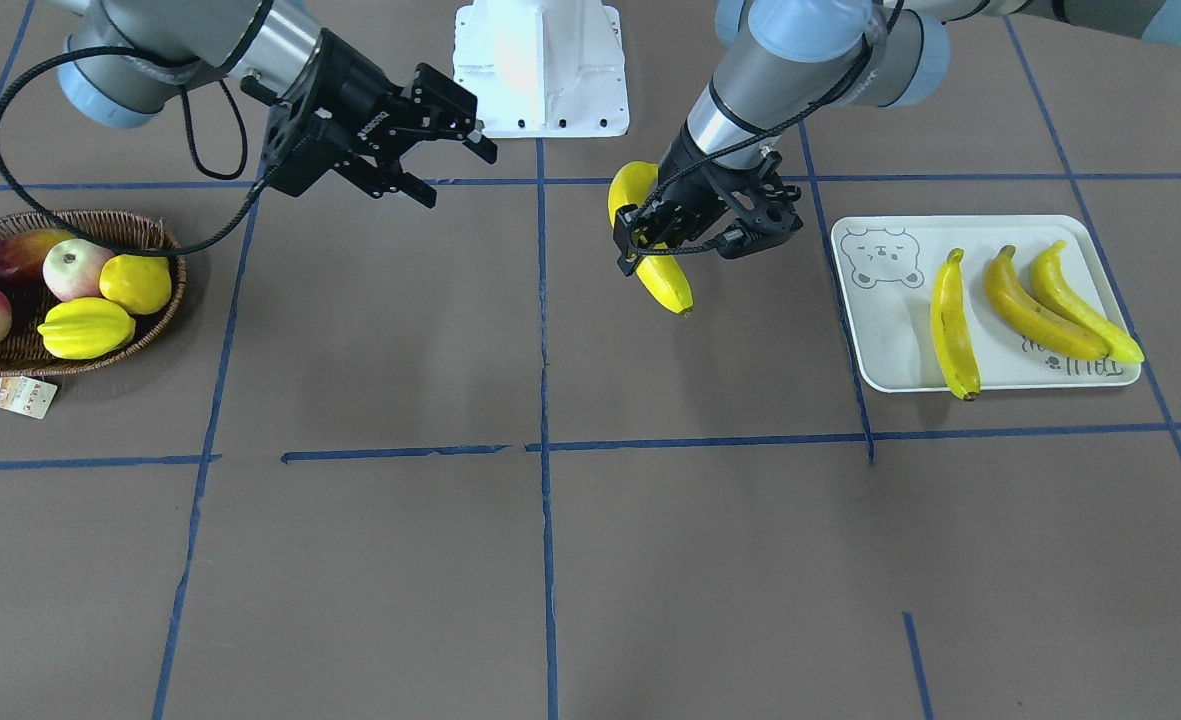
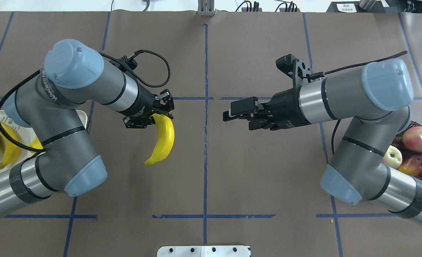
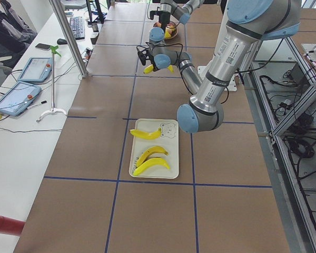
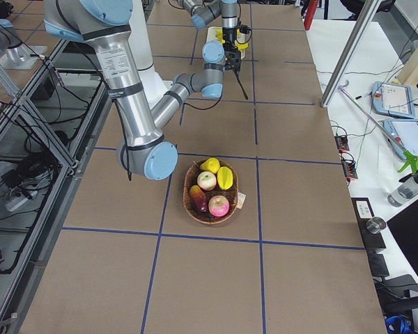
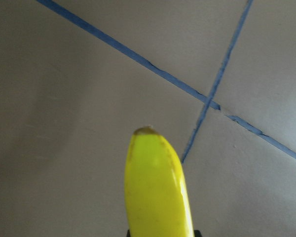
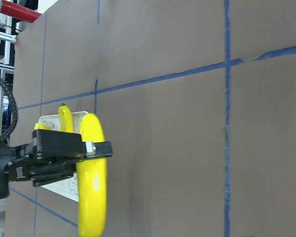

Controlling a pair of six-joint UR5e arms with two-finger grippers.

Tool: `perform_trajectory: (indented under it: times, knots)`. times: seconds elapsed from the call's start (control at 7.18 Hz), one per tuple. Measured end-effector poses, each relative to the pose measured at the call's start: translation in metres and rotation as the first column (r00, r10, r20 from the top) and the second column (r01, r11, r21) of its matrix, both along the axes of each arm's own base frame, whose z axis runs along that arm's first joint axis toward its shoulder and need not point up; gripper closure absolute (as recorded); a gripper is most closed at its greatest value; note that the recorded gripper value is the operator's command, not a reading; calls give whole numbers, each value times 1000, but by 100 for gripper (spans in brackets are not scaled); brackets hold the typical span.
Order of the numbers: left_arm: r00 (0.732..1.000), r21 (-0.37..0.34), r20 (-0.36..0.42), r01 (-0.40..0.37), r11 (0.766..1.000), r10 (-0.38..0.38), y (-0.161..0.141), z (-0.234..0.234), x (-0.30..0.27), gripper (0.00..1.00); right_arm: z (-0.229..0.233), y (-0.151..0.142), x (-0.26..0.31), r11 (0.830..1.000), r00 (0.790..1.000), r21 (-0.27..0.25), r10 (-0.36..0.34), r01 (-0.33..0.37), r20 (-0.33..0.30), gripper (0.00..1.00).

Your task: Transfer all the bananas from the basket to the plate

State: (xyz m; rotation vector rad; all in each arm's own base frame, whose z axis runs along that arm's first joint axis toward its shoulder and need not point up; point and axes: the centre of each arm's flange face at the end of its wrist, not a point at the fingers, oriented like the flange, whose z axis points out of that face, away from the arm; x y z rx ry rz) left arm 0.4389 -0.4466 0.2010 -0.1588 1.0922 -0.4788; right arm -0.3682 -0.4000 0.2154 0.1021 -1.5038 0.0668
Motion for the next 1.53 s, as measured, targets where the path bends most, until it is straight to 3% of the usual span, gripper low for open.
perform_trajectory:
  times: [0.28,0.7,1.11,1.53]
  knots:
    - [986,37,168,-18,999,11,-6,30,-5,100,57,-12,39,1000,996,10,-2,3,-86,0]
    - [935,173,341,-167,971,100,-6,100,-44,100,148,-20,94,996,966,89,1,22,-259,0]
    - [862,236,472,-326,915,185,-14,185,-101,100,224,-14,157,983,923,161,-20,88,-384,0]
    - [821,214,528,-378,901,219,-24,231,-119,97,248,-16,197,968,869,199,-33,150,-494,0]
